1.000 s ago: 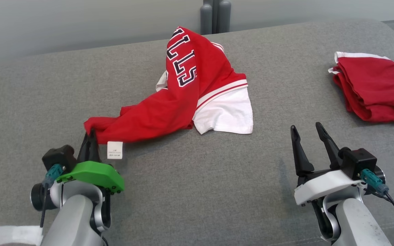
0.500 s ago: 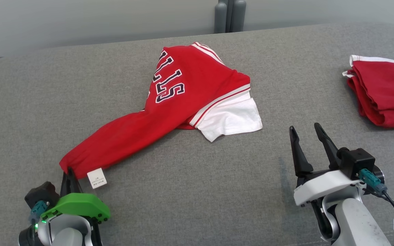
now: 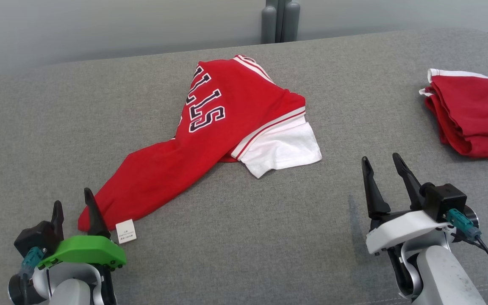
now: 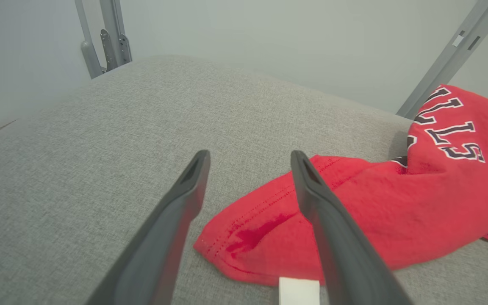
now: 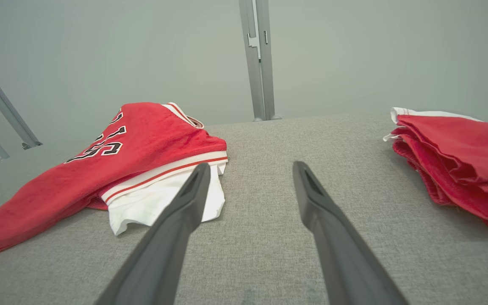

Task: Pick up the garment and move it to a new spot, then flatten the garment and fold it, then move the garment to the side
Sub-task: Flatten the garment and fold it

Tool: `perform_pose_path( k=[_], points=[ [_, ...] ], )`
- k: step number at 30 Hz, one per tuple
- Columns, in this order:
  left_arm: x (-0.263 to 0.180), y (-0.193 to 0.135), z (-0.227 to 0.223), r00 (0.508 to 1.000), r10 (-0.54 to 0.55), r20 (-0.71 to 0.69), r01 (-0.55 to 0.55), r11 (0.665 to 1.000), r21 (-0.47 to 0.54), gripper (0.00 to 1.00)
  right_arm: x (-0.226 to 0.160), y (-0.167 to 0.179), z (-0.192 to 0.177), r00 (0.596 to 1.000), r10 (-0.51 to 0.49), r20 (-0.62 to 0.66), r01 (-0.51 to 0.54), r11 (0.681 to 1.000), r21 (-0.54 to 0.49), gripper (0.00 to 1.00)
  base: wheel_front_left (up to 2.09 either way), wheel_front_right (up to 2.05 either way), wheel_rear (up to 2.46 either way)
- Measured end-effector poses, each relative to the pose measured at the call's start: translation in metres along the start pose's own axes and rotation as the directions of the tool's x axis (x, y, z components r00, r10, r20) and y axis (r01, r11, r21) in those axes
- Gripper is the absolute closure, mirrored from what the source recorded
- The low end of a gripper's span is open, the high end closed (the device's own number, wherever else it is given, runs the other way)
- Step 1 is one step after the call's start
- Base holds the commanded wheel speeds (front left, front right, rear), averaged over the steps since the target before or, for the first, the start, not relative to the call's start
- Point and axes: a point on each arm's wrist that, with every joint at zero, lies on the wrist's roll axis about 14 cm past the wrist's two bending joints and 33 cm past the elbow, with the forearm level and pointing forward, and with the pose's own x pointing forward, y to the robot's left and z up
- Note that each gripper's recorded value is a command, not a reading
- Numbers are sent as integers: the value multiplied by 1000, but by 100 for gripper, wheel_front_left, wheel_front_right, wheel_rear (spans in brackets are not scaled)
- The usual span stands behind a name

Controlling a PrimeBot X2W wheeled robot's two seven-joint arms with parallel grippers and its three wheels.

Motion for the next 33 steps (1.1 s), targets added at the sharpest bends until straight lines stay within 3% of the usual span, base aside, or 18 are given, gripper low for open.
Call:
perform_pose_path(
  k=[10,21,33],
  points=[
    [-7,-25,28,988,-119,94,119,993,11,0,1,-1,15,999,-2,45,3,1000,-12,0,0,0,0],
    [-34,-61,34,955,-271,122,266,962,59,0,-20,-3,38,994,-11,107,17,999,-50,0,0,0,0],
    [-66,-68,30,942,-312,124,307,950,53,0,-49,0,51,989,-14,147,23,998,-63,0,0,0,0]
  ],
)
